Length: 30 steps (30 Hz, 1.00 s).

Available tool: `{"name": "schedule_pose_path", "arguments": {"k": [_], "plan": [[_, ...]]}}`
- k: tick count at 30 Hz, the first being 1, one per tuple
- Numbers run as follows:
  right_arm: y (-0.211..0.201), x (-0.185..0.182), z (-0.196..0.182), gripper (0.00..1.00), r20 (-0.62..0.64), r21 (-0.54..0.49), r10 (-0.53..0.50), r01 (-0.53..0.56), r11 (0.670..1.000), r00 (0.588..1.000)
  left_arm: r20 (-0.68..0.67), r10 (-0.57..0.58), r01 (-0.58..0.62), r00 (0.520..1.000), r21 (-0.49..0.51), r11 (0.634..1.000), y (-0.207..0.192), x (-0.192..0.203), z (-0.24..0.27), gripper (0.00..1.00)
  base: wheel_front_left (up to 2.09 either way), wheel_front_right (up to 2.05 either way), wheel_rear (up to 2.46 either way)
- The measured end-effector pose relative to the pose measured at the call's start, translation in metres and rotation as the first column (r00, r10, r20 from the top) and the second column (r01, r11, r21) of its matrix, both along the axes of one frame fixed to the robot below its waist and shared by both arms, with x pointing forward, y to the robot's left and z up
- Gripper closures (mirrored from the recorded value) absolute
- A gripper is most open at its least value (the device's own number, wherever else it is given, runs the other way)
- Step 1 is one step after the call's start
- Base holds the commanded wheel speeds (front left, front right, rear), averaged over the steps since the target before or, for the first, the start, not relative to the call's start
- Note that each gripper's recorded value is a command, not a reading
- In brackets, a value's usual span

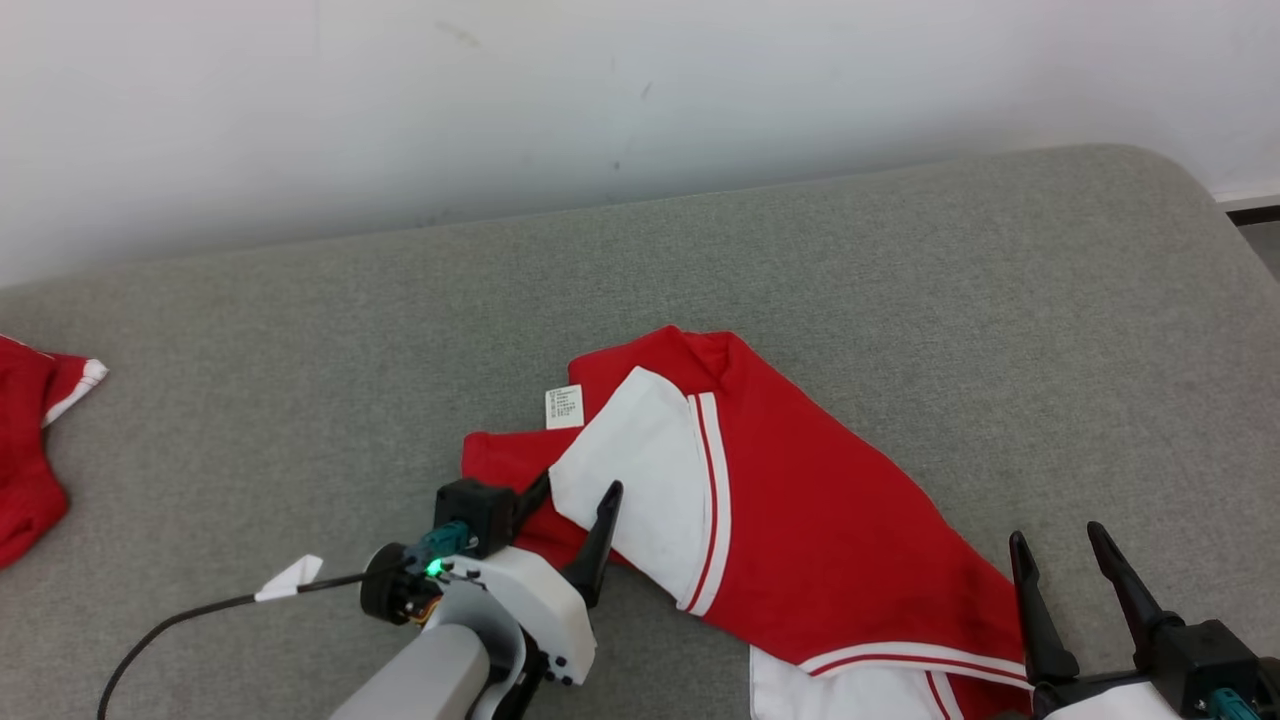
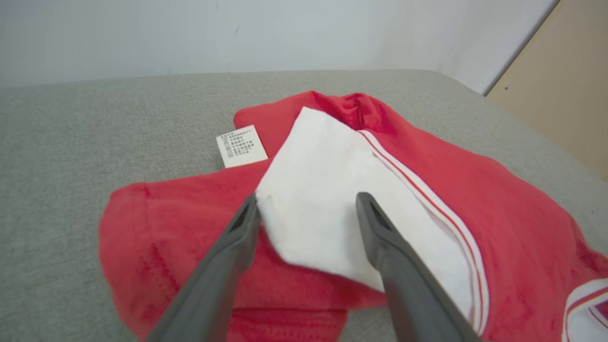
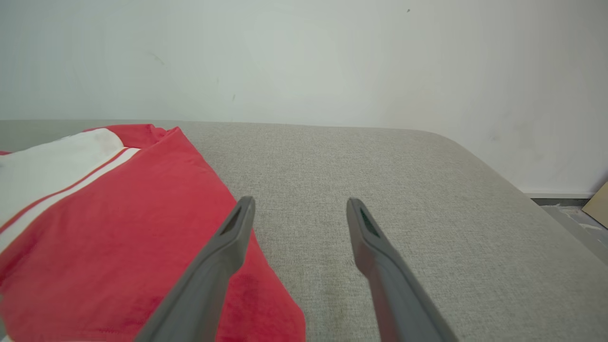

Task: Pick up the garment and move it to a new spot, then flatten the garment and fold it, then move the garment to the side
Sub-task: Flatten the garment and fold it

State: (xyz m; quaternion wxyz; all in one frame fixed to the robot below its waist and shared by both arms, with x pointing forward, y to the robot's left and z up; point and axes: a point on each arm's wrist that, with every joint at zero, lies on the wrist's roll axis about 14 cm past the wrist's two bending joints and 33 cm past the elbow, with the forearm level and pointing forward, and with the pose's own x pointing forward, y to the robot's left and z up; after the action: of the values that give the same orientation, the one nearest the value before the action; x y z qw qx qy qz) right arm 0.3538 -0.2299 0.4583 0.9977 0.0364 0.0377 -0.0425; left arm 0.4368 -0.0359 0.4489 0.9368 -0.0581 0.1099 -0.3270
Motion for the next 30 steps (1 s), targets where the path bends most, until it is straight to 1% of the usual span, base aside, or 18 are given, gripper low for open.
{"name": "schedule_pose_path", "arguments": {"k": [4, 5, 6, 7, 8, 9, 14, 18, 22, 26, 30], "plan": [[-0.002, -0.001, -0.001, 0.0, -0.005, 0.0, -0.006, 0.006, 1.0, 1.0, -0.01, -0.009, 0.009, 1.0, 0.002, 1.0, -0.003, 0.001, -0.004, 0.0, 0.0, 0.0, 0.0], [-0.002, -0.001, -0.002, 0.0, -0.006, 0.0, -0.01, 0.01, 1.0, 1.0, -0.012, -0.008, 0.008, 1.0, 0.005, 1.0, -0.003, 0.002, -0.005, 0.05, 0.0, 0.0, 0.0], [-0.003, -0.002, -0.002, 0.0, -0.008, 0.0, -0.013, 0.013, 1.0, 1.0, -0.016, -0.005, 0.005, 1.0, 0.01, 1.0, -0.003, 0.003, -0.007, 0.51, 0.0, 0.0, 0.0], [-0.004, -0.003, -0.002, 0.0, -0.008, 0.0, -0.016, 0.016, 1.0, 1.0, -0.019, -0.004, 0.004, 1.0, 0.014, 1.0, -0.002, 0.003, -0.008, 0.66, 0.0, 0.0, 0.0], [-0.005, -0.003, -0.002, 0.0, -0.009, -0.001, -0.02, 0.019, 1.0, 1.0, -0.023, -0.006, 0.006, 1.0, 0.018, 1.0, -0.002, 0.004, -0.01, 0.92, 0.0, 0.0, 0.0], [-0.006, -0.004, -0.003, 0.0, -0.01, -0.001, -0.022, 0.022, 1.0, 1.0, -0.027, -0.011, 0.011, 1.0, 0.022, 1.0, -0.003, 0.003, -0.012, 1.0, 0.0, 0.0, 0.0], [-0.01, -0.005, -0.003, 0.0, -0.012, -0.002, -0.035, 0.035, 0.999, 0.999, -0.028, -0.057, 0.057, 0.998, 0.01, 0.998, -0.016, 0.006, -0.007, 1.0, 0.0, 0.0, 0.0], [-0.012, -0.003, 0.0, 0.0, -0.004, -0.005, -0.043, 0.043, 0.999, 0.999, -0.006, -0.15, 0.15, 0.989, -0.054, 0.987, -0.048, 0.007, 0.019, 1.0, 0.0, 0.0, 0.0], [-0.013, -0.001, 0.004, 0.0, 0.006, 0.008, -0.051, 0.051, 0.999, 0.999, 0.053, -0.233, 0.237, 0.971, -0.082, 0.968, -0.08, 0.02, 0.056, 1.0, 0.0, 0.0, 0.0], [-0.023, -0.006, 0.005, 0.0, 0.005, 0.021, -0.092, 0.091, 0.996, 0.996, 0.085, -0.298, 0.305, 0.951, -0.082, 0.949, -0.112, 0.032, 0.08, 1.0, 0.0, 0.0, 0.0], [-0.038, -0.019, 0.002, 0.0, -0.009, 0.063, -0.16, 0.16, 0.985, 0.987, 0.1, -0.342, 0.349, 0.934, -0.067, 0.935, -0.141, 0.048, 0.094, 1.0, 0.0, 0.0, 0.0]]}}
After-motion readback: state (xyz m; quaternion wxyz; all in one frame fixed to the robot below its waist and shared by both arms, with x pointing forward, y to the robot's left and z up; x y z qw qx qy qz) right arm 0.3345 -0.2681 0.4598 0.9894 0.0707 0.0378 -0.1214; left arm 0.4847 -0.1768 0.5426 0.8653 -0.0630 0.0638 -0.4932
